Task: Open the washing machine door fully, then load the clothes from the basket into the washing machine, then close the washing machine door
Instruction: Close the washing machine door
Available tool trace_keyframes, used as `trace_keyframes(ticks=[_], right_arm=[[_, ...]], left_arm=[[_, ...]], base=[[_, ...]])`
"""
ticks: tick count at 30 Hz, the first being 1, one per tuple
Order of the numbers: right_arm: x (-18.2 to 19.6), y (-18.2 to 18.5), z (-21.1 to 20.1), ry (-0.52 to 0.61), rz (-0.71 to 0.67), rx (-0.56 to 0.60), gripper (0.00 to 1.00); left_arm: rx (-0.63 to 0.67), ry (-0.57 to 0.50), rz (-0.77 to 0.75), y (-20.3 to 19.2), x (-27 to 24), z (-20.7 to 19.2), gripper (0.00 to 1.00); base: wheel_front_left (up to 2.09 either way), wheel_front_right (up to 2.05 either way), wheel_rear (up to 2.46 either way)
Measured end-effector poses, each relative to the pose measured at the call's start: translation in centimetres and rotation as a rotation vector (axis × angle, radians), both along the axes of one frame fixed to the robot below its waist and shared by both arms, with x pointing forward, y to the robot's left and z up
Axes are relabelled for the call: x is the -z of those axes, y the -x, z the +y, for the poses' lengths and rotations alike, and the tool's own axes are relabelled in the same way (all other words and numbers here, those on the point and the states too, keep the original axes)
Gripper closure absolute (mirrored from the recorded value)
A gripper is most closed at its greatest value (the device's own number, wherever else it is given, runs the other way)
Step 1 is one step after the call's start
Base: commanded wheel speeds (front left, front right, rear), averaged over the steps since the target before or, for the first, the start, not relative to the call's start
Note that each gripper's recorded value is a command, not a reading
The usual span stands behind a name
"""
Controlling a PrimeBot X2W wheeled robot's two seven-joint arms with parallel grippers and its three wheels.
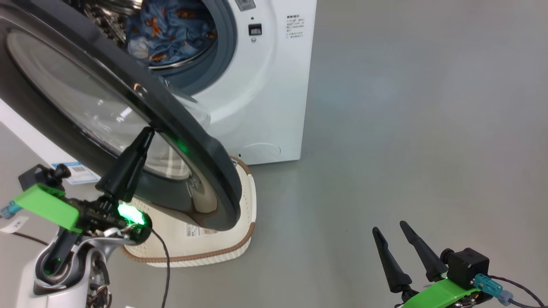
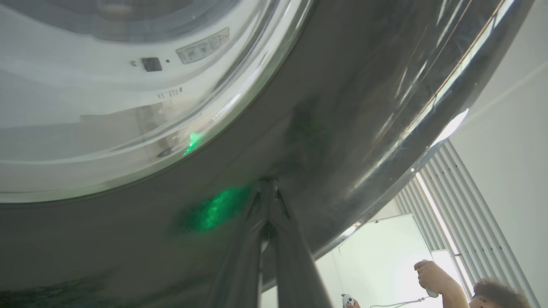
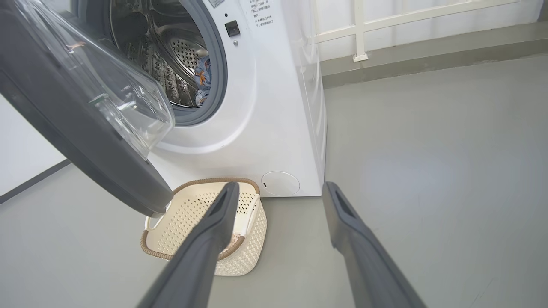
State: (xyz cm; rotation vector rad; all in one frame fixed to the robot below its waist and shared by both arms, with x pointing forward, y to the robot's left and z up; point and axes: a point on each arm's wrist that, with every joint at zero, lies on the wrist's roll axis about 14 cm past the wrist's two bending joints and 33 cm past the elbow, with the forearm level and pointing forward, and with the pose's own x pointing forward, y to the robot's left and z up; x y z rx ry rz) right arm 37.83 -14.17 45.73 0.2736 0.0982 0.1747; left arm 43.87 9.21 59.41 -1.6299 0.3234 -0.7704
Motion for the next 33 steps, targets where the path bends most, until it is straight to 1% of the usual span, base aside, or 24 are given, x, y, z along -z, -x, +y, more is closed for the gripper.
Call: trace_keyframes(ticks=[6, 18, 23, 30, 32, 33], right_arm=[[-1.0, 0.2, -0.1, 0.004, -0.03, 0.0, 0.0], [-2.7, 0.5, 1.1, -0.009, -0.08, -0.028, 0.0], [-2.9, 0.9, 1.5, -0.017, -0.085, -0.038, 0.0], [-3.2, 1.1, 1.9, -0.021, -0.094, -0.049, 0.0], [-3.3, 1.1, 2.0, -0.022, -0.096, -0.05, 0.0], [-3.3, 1.1, 2.0, -0.022, -0.097, -0.051, 0.0]], left_arm=[[-0.036, -0.013, -0.003, 0.8, -0.2, 0.7, 1.0], [-0.19, -0.005, 0.062, 3.8, 1.7, 4.2, 1.0], [-0.256, 0.018, 0.09, 5.3, 2.4, 5.6, 1.0], [-0.321, 0.0, 0.114, 6.9, 3.3, 6.6, 1.0], [-0.345, -0.006, 0.128, 7.2, 3.7, 6.9, 0.66], [-0.357, -0.006, 0.135, 7.4, 4.0, 7.1, 0.52]], base=[[0.0, 0.0, 0.0], [0.0, 0.0, 0.0], [0.0, 0.0, 0.0], [0.0, 0.0, 0.0], [0.0, 0.0, 0.0], [0.0, 0.0, 0.0]])
